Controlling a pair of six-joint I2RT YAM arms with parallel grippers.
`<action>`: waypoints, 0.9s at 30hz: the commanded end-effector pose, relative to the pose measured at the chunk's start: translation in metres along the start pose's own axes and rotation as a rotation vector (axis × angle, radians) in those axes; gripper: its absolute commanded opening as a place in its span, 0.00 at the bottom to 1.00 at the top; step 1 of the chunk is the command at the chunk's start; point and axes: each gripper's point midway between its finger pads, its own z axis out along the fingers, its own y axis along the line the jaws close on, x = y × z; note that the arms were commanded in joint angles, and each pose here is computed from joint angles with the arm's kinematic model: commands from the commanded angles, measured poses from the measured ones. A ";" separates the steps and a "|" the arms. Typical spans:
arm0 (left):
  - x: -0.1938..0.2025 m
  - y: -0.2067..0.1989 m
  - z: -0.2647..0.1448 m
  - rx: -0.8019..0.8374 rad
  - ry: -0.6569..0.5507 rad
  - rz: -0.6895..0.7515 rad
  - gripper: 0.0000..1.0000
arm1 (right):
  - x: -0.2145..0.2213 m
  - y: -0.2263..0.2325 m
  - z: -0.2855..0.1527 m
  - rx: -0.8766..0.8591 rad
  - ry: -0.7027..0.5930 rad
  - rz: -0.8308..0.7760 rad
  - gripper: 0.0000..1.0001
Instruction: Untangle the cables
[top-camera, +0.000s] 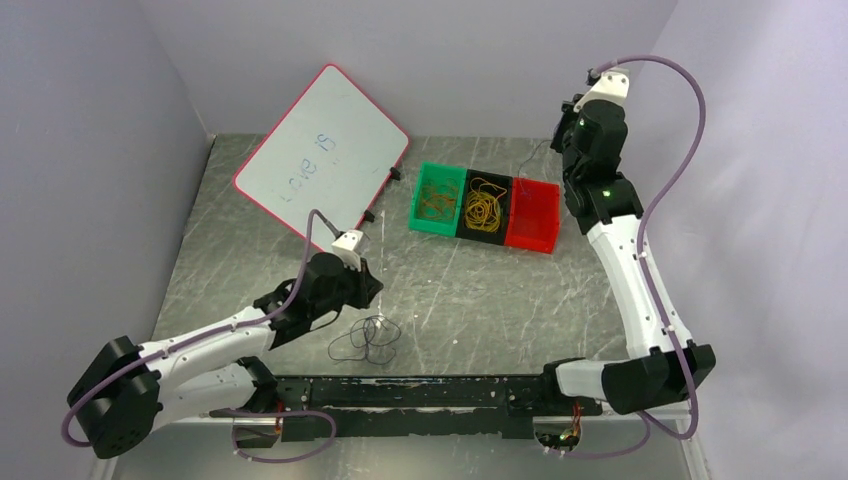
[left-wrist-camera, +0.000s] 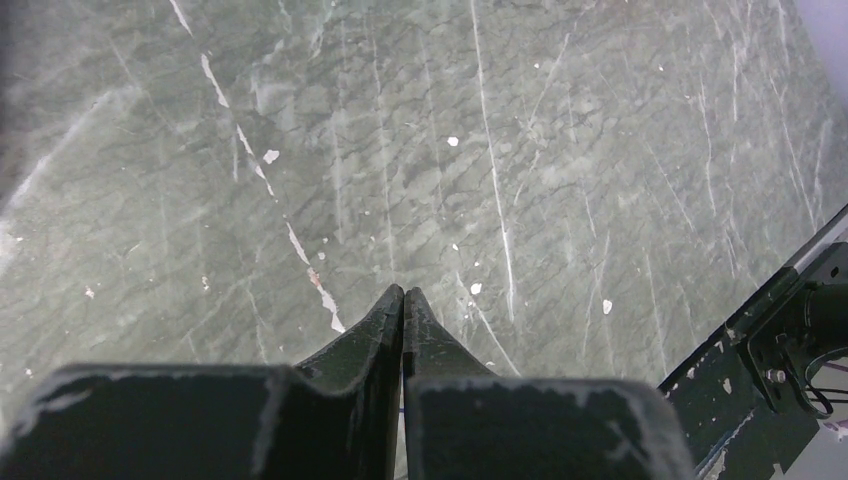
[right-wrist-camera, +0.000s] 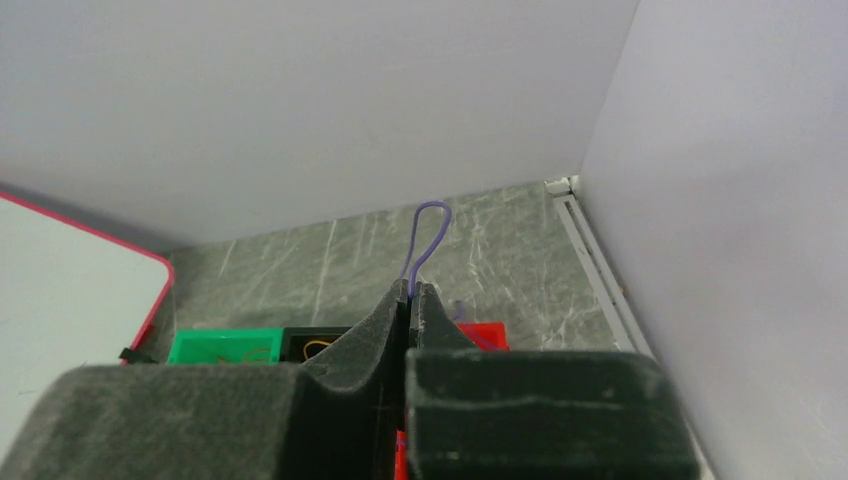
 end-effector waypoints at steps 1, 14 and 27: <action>-0.014 0.004 -0.004 -0.020 -0.030 0.006 0.07 | 0.008 0.000 0.017 -0.016 -0.007 0.009 0.00; -0.014 0.011 -0.010 -0.049 -0.027 0.008 0.07 | 0.042 -0.022 0.055 0.026 0.049 0.024 0.00; -0.012 0.011 -0.010 -0.048 -0.017 0.007 0.07 | 0.093 -0.013 0.065 -0.059 0.155 0.027 0.00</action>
